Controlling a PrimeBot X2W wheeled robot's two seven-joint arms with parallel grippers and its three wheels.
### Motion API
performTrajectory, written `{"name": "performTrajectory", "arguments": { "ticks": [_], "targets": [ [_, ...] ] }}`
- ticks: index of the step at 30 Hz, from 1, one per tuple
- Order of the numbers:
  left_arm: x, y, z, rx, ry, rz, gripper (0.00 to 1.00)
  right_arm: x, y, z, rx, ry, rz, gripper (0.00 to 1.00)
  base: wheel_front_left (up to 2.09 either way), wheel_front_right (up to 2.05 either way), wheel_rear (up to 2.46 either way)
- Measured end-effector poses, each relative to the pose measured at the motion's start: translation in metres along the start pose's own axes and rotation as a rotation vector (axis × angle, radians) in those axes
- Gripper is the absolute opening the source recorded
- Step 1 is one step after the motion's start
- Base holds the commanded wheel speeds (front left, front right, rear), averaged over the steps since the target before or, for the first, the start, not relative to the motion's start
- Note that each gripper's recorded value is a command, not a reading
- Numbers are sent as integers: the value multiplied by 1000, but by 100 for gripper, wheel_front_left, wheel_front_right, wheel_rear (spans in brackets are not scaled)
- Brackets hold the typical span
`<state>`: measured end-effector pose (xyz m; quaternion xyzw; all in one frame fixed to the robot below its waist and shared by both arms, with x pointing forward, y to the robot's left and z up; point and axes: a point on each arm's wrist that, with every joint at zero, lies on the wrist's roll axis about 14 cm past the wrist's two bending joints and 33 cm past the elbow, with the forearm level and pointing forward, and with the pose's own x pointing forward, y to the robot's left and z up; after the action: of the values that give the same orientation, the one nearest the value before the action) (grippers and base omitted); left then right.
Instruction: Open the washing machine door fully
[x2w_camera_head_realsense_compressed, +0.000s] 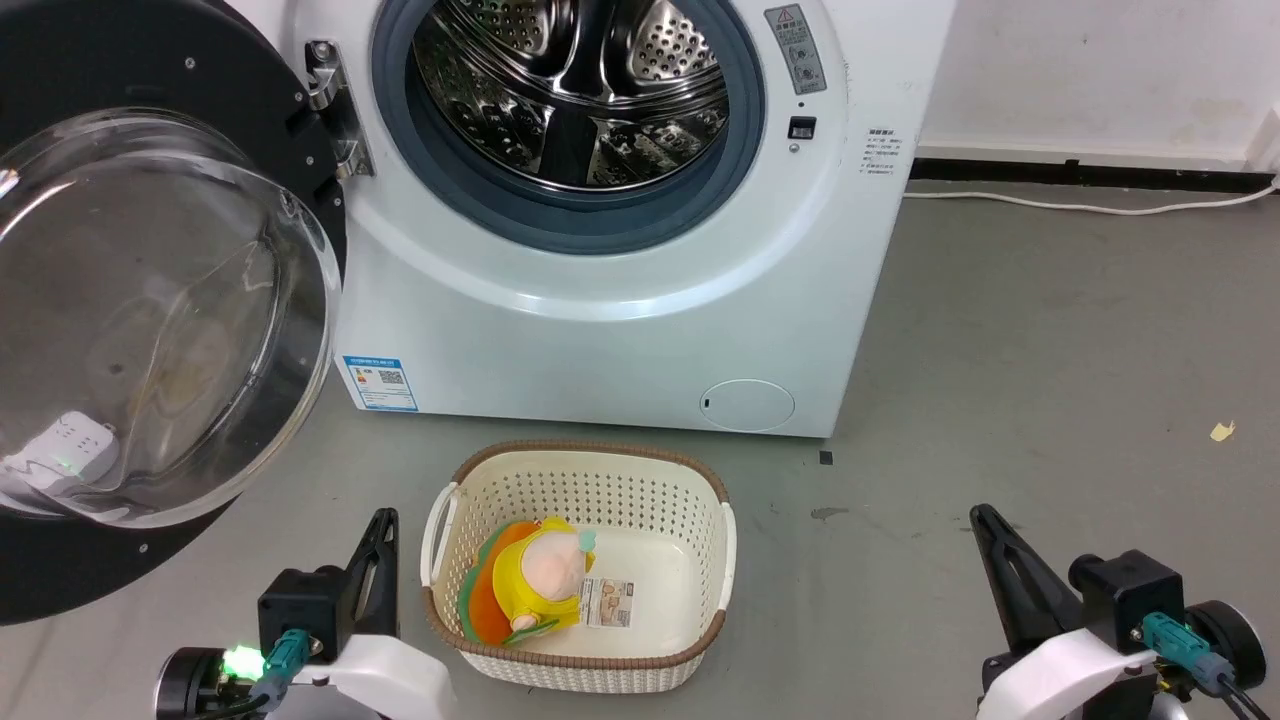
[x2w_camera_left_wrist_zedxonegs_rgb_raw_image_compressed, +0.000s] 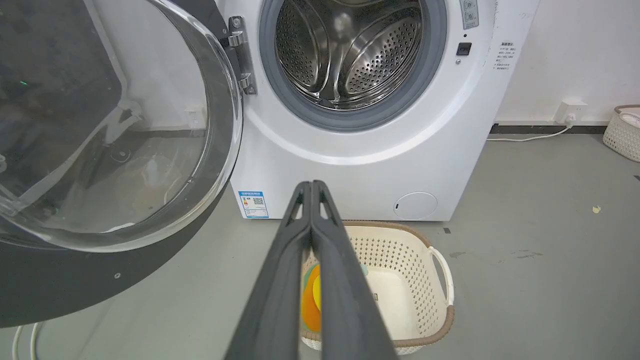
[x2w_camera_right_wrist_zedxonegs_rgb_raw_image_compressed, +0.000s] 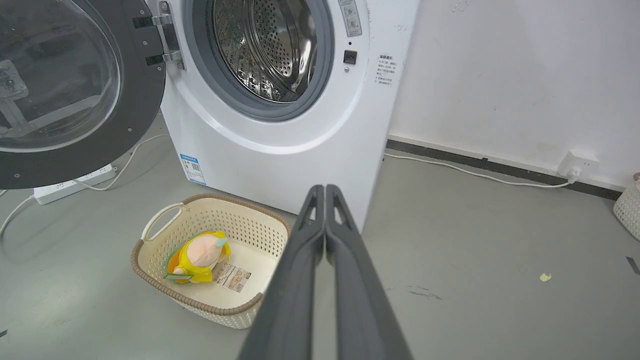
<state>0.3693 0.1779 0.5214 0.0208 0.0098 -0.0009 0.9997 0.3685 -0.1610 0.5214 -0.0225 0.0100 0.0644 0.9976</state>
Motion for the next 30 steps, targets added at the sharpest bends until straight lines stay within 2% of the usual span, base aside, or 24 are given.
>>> {"name": "performTrajectory", "arguments": {
  "ticks": [30],
  "targets": [
    [0,0,0,7,0,1,0,0,0,0,0,-1,0,0,0,0,0]
  ]
}}
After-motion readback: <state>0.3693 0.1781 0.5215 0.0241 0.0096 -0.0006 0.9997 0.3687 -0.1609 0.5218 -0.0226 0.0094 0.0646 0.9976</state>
